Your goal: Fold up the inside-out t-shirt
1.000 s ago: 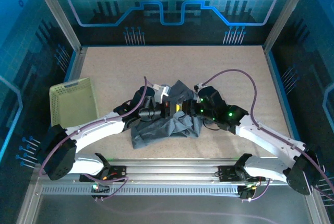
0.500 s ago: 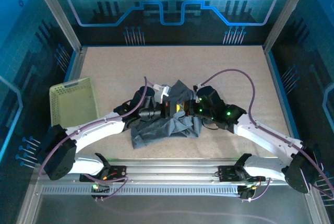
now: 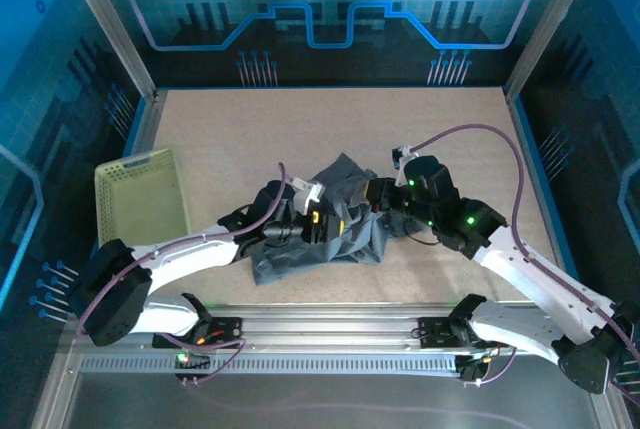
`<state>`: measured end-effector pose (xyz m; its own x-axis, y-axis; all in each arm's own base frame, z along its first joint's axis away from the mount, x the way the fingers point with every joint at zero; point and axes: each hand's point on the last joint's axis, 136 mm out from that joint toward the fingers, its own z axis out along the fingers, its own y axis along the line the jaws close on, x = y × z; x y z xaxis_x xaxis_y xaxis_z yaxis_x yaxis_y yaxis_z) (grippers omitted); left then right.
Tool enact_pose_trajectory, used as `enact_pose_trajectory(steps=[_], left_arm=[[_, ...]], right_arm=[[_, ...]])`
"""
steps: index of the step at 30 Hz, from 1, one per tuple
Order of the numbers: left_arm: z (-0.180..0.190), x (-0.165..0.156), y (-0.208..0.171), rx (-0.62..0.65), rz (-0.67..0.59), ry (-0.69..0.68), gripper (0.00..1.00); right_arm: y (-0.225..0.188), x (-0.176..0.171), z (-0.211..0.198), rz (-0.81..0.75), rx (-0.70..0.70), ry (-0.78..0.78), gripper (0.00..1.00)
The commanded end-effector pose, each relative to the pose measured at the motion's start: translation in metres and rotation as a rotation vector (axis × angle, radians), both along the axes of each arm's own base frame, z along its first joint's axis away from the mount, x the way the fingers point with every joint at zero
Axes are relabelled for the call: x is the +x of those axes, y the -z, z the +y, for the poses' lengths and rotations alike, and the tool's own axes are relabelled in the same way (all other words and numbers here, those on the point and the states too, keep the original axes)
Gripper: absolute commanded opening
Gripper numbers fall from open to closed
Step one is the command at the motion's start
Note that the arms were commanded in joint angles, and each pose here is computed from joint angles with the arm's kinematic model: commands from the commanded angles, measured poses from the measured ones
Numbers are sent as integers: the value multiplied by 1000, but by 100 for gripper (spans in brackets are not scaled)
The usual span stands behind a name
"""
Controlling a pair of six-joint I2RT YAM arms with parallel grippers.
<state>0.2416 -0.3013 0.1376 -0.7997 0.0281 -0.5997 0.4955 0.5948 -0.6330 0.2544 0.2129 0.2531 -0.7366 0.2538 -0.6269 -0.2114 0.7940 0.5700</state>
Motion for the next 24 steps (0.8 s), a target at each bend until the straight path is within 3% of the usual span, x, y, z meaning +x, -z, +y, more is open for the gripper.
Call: enact_pose_trajectory(steps=[1, 3, 8, 15, 19, 22, 24], left_arm=[[-12, -3, 4, 39, -38, 63, 58], [-8, 4, 14, 82, -22, 29, 43], [2, 12, 25, 63, -15, -8, 30], [24, 18, 40, 70, 3, -83, 0], [38, 27, 58, 152, 51, -152, 0], [38, 29, 35, 126, -4, -162, 13], [36, 30, 0, 95, -76, -168, 23]], right_arm=[[-20, -3, 0, -10, 42, -19, 0], [-28, -4, -1, -15, 55, -21, 0], [-47, -6, -22, -49, 53, 17, 0], [-59, 0, -62, -58, 97, 117, 0], [-68, -2, -48, -87, 197, 31, 0], [-73, -7, -35, -138, 219, -62, 0], [-70, -10, -31, -167, 221, -98, 0]])
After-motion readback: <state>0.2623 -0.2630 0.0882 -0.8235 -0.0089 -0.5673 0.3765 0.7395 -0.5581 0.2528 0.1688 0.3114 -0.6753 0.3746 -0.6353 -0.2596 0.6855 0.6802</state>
